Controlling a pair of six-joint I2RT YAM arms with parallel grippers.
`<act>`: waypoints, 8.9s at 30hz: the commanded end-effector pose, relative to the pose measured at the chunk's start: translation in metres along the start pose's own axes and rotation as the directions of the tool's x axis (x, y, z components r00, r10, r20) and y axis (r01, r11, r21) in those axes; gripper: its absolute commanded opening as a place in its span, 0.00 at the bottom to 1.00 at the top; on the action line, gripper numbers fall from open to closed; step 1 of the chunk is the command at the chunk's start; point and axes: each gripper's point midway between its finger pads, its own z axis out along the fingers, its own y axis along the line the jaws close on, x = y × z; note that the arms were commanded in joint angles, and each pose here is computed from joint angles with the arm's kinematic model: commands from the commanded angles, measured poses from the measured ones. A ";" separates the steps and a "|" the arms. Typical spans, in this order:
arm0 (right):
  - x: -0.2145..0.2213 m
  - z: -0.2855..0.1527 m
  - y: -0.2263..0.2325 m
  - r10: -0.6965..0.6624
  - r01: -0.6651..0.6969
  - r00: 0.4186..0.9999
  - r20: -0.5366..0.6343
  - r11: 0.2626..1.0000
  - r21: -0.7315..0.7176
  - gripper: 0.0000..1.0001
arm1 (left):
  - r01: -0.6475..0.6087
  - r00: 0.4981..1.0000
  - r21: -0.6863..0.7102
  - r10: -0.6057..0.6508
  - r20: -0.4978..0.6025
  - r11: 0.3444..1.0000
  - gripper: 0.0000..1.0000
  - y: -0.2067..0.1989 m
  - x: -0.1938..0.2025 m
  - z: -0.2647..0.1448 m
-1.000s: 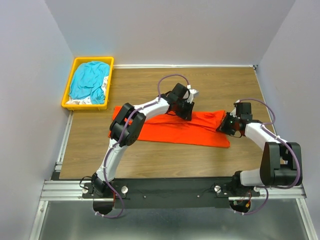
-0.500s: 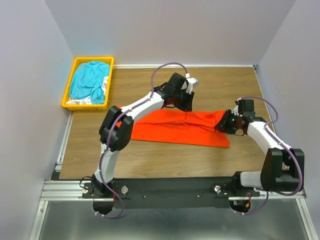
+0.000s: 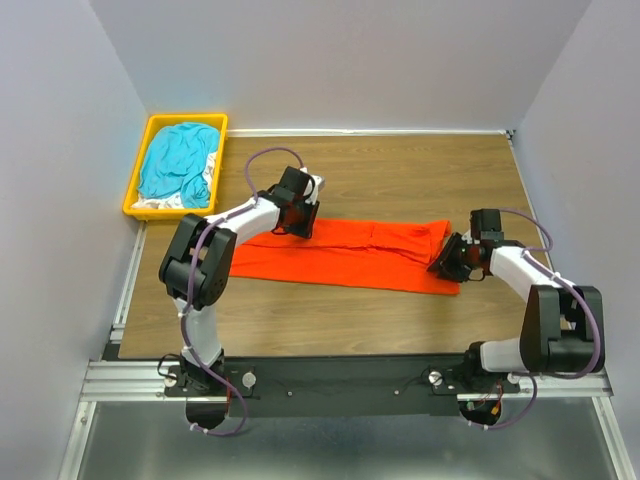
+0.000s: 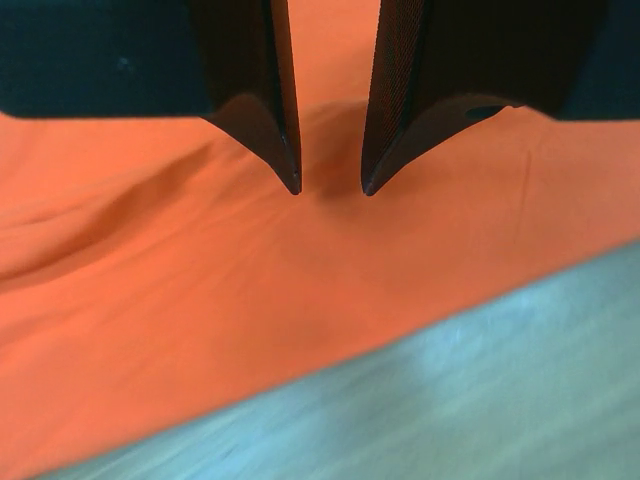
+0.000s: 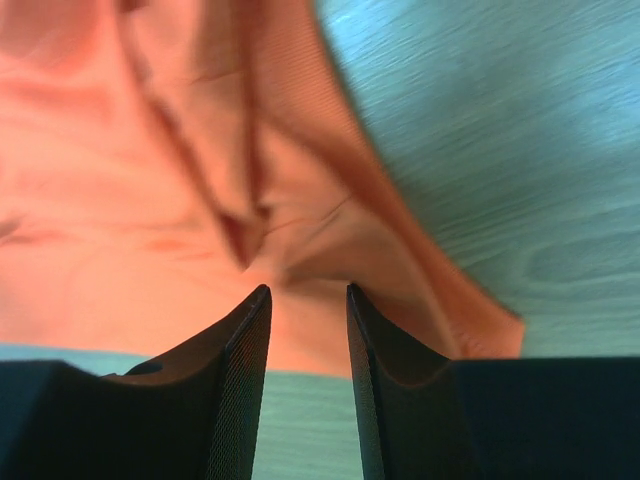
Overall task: Fold and stack the t-shirts
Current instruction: Fold the tshirt
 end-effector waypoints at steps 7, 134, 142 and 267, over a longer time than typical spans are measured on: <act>-0.099 0.056 -0.011 -0.044 0.013 0.980 0.195 0.988 0.156 0.43 | 0.003 0.999 -0.099 -0.006 -0.035 0.995 0.39 0.025 0.020 0.012; -0.112 0.148 0.176 -0.515 0.473 0.836 0.188 0.851 0.230 0.41 | 0.199 0.974 0.003 -0.198 0.114 0.980 0.90 -0.031 0.070 -0.077; -0.094 0.053 0.184 -0.477 0.457 0.851 0.219 0.879 0.138 0.50 | 0.203 0.976 0.036 -0.205 0.072 0.979 0.90 -0.043 0.080 -0.081; -0.038 -0.018 0.124 -0.456 0.410 0.876 0.157 0.875 0.258 0.01 | 0.072 0.995 -0.065 -0.067 0.080 0.995 0.00 -0.074 -0.030 -0.039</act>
